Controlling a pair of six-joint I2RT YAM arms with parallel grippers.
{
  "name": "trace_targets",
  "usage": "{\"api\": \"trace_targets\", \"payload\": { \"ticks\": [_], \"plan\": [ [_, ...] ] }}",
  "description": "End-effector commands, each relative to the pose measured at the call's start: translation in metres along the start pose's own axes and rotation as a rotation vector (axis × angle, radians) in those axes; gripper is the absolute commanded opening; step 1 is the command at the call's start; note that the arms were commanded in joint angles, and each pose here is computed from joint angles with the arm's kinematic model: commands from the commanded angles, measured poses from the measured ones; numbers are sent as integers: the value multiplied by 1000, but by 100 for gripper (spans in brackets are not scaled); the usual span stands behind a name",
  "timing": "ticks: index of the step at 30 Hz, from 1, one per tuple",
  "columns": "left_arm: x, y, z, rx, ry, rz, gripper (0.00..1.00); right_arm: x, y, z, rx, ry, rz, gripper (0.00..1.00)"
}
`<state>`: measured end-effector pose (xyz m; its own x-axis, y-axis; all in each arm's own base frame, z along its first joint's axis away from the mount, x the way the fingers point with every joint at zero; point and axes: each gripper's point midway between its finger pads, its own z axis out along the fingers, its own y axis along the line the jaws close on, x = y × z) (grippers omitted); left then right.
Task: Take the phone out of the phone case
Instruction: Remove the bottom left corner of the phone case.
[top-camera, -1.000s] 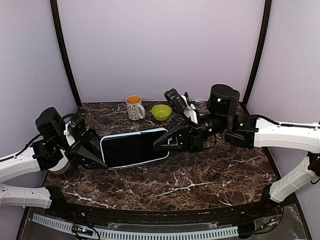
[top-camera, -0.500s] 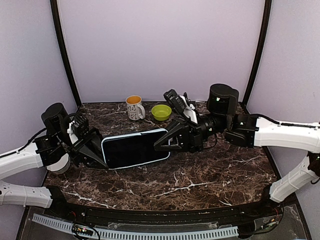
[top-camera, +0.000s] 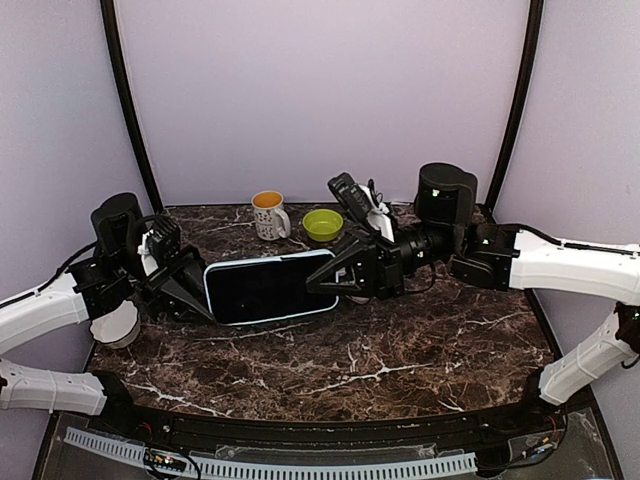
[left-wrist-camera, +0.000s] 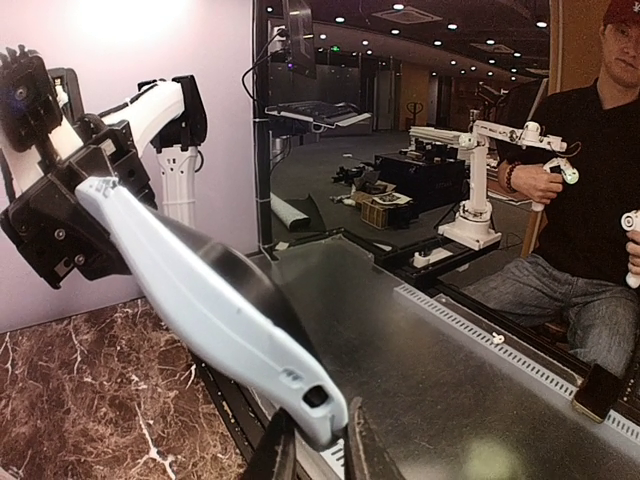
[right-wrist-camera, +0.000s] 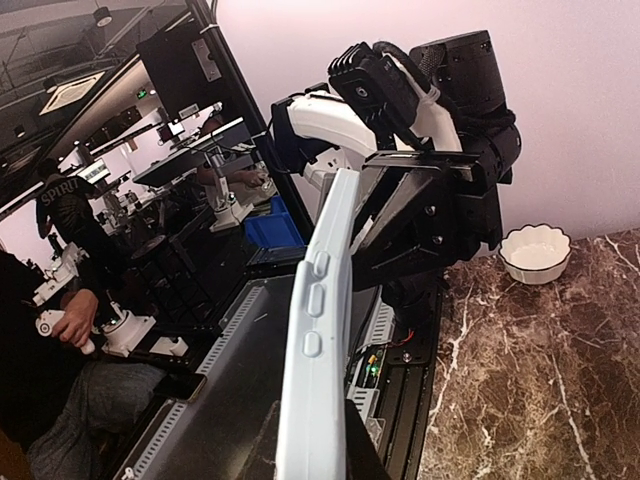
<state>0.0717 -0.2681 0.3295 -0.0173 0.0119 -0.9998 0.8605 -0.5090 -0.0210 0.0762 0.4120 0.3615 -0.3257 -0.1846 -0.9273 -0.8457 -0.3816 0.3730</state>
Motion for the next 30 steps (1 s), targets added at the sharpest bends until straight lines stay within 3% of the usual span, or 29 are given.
{"api": "trace_targets", "payload": {
  "ticks": [1,14,30],
  "plan": [
    [2,48,-15,-219,11,7,13,-15,66,2,-248,17,-130,0],
    [3,48,-32,-173,39,46,9,-17,61,1,-242,46,-154,0],
    [6,63,-55,-259,58,71,9,-19,62,-1,-245,83,-149,0]
  ]
}}
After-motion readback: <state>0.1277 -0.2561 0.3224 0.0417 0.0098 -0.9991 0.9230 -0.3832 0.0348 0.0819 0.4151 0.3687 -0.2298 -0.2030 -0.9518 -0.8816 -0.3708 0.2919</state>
